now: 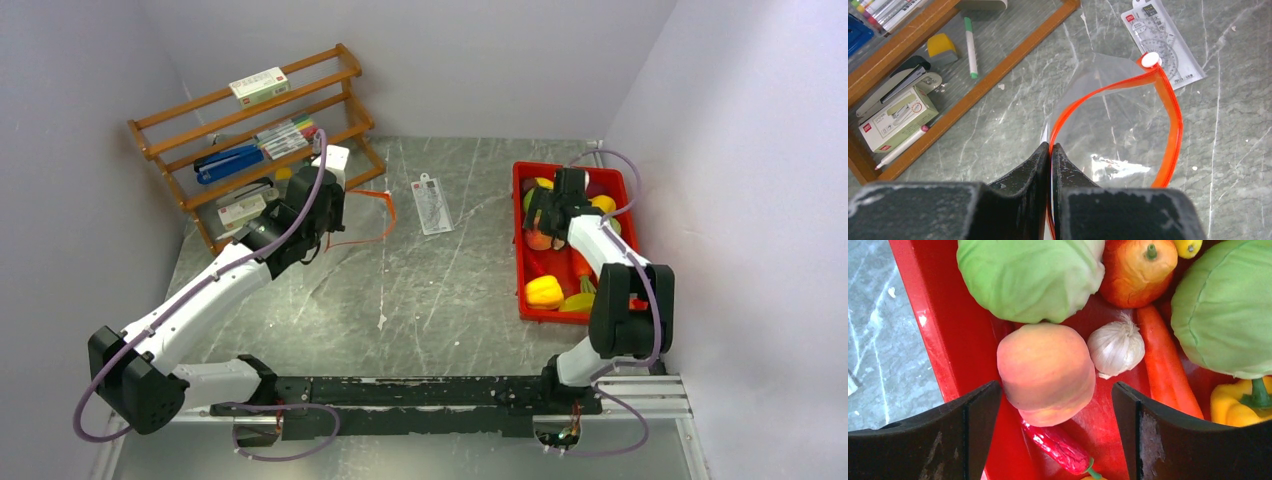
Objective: Place the food in the zip-top bag and seal the zipper
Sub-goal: Pick up the fake fruit from the bin.
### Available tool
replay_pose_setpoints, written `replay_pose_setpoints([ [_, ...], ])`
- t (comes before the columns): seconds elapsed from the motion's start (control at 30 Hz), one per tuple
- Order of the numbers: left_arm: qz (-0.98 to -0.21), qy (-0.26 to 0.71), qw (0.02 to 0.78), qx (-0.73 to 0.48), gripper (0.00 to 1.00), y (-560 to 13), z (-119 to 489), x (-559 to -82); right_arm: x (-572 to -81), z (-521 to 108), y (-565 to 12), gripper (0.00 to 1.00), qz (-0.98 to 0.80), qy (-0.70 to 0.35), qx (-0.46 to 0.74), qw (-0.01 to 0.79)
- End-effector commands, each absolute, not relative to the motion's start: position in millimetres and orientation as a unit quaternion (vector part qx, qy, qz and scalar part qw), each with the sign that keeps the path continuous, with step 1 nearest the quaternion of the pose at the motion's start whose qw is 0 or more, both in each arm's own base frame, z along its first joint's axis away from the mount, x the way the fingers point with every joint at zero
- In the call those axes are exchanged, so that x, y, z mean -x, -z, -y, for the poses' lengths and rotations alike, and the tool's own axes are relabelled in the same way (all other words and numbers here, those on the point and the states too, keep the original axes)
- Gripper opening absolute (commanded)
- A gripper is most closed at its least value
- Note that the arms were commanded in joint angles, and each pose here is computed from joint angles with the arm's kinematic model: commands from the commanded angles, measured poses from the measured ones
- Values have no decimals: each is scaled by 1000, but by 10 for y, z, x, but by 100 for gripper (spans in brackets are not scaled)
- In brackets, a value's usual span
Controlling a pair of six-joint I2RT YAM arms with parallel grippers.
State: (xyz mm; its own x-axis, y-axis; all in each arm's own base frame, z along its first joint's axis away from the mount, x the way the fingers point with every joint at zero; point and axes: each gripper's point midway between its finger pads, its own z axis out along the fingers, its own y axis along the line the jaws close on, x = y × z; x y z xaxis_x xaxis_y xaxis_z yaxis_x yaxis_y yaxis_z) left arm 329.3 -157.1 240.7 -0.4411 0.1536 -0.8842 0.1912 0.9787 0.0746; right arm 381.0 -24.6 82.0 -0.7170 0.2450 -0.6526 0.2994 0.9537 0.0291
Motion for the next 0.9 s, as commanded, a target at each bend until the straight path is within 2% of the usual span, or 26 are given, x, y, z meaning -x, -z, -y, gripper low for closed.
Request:
replay_pose_setpoints([
  [0.0, -838, 39, 534, -100, 7, -2508, 1652, -3284, -4007, 253, -903, 84, -920, 26, -129, 370],
  [0.53, -841, 23, 531, -102, 7, -2453, 1629, -3252, -4084, 170, -614, 81, -936, 0, -108, 334],
  [0.87, -840, 18, 533, -104, 7, -2475, 1624, -3245, -4075, 256, -681, 65, -932, 23, -118, 341],
])
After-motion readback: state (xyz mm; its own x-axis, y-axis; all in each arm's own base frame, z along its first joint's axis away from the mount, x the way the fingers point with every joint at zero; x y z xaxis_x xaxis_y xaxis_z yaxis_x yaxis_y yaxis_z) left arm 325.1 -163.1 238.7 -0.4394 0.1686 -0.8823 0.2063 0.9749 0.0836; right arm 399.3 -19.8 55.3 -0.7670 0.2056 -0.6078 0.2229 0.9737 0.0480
